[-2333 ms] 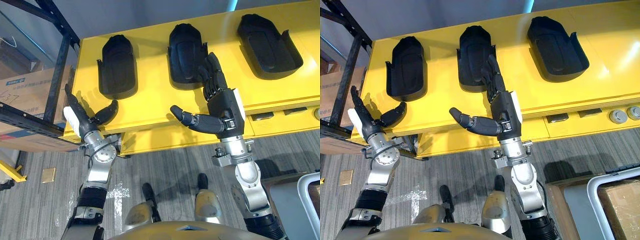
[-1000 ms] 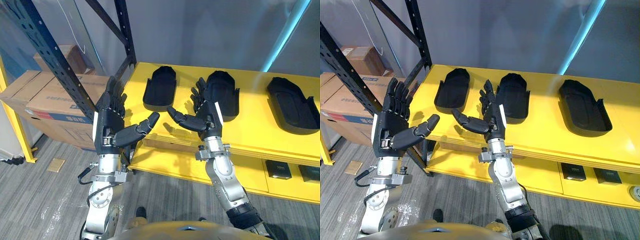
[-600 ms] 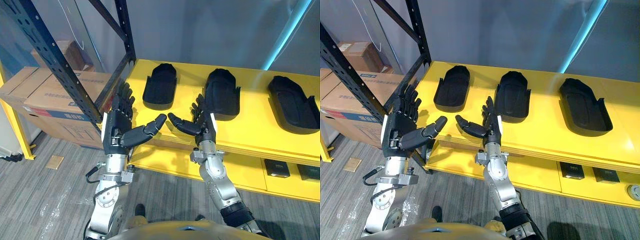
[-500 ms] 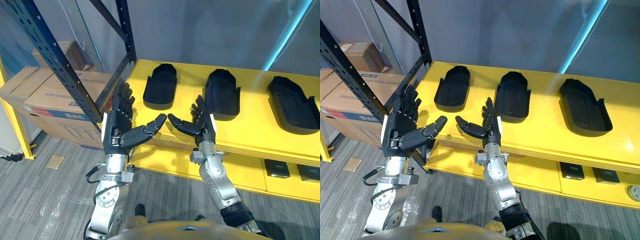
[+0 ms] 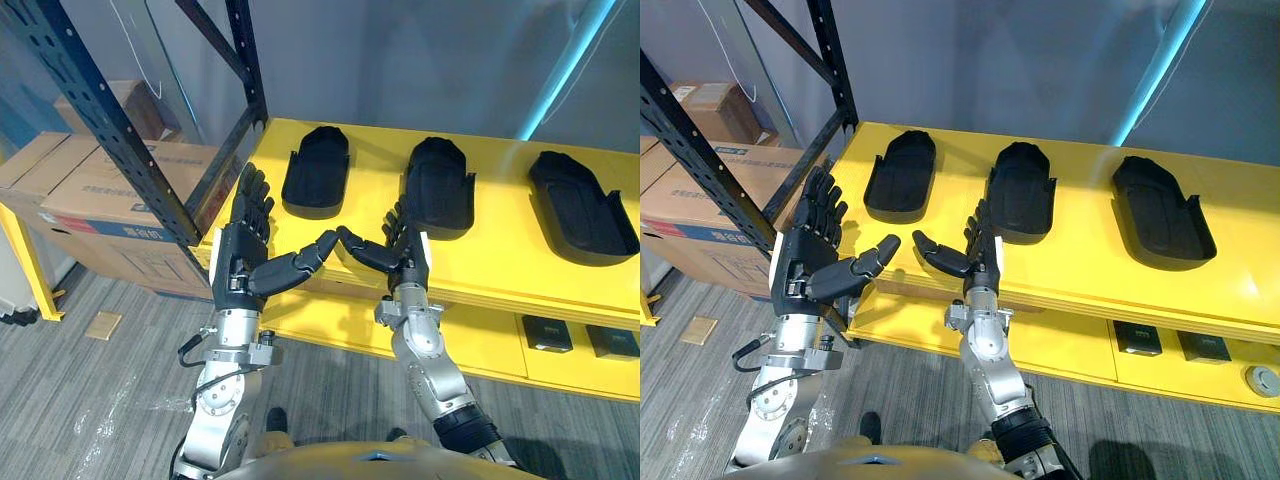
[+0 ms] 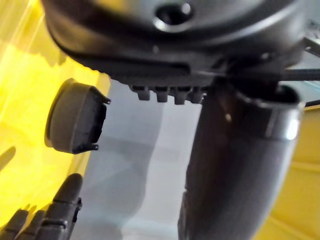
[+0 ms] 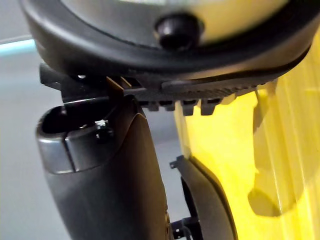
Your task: Walk over and take three plastic housings, then place them on the shelf
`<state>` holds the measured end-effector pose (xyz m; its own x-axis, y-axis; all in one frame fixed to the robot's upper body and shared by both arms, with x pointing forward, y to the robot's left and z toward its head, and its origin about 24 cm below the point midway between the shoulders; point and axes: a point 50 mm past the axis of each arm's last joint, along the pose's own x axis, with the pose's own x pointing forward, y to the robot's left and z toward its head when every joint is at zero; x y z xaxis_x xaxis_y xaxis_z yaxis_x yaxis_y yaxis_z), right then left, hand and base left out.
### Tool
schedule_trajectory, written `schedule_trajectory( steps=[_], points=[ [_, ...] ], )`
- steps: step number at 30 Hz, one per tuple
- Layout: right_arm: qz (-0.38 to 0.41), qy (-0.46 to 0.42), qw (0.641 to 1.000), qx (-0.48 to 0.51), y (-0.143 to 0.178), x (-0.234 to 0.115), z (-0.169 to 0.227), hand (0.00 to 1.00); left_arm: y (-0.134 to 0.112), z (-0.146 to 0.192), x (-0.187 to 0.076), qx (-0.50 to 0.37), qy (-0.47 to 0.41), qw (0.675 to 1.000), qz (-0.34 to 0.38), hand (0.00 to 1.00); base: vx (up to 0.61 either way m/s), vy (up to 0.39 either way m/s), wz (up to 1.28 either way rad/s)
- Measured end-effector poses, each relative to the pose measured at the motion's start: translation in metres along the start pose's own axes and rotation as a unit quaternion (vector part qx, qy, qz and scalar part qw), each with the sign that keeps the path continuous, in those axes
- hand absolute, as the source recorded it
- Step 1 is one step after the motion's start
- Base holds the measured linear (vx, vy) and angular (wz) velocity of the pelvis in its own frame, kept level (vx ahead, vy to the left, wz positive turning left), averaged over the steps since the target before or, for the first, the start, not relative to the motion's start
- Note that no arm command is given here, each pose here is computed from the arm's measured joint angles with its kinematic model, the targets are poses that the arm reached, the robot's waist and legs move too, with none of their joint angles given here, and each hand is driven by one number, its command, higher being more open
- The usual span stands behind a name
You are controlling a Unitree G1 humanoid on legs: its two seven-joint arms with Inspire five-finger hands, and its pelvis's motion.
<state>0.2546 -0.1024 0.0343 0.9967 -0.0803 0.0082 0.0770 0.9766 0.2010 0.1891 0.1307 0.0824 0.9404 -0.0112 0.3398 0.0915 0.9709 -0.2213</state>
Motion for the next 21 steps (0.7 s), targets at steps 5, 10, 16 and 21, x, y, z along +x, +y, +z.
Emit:
schedule_trajectory(
  steps=[5, 10, 16, 21],
  points=[
    [-0.008, 0.009, 1.0, -0.004, 0.0003, -0.0014, -0.0026, 1.0, -0.0001, -0.0001, 0.0, 0.0, 0.001, 1.0, 0.0, 1.0, 0.0, -0.001, -0.02],
    [-0.021, 0.01, 1.0, -0.008, -0.0012, -0.0019, -0.0032, 1.0, -0.0002, -0.0003, -0.0001, 0.0, 0.001, 1.0, -0.001, 1.0, 0.0, 0.0, 0.0],
    [-0.033, 0.007, 0.999, -0.023, -0.0025, -0.0025, -0.0035, 1.0, -0.0002, -0.0005, -0.0001, 0.0, 0.001, 1.0, -0.001, 1.0, 0.0, 0.0, 0.0],
    [-0.033, 0.005, 0.999, -0.022, -0.0031, -0.0023, -0.0031, 1.0, -0.0002, -0.0022, -0.0005, 0.0, 0.005, 1.0, -0.004, 1.0, 0.0, 0.0, 0.0]
  ],
)
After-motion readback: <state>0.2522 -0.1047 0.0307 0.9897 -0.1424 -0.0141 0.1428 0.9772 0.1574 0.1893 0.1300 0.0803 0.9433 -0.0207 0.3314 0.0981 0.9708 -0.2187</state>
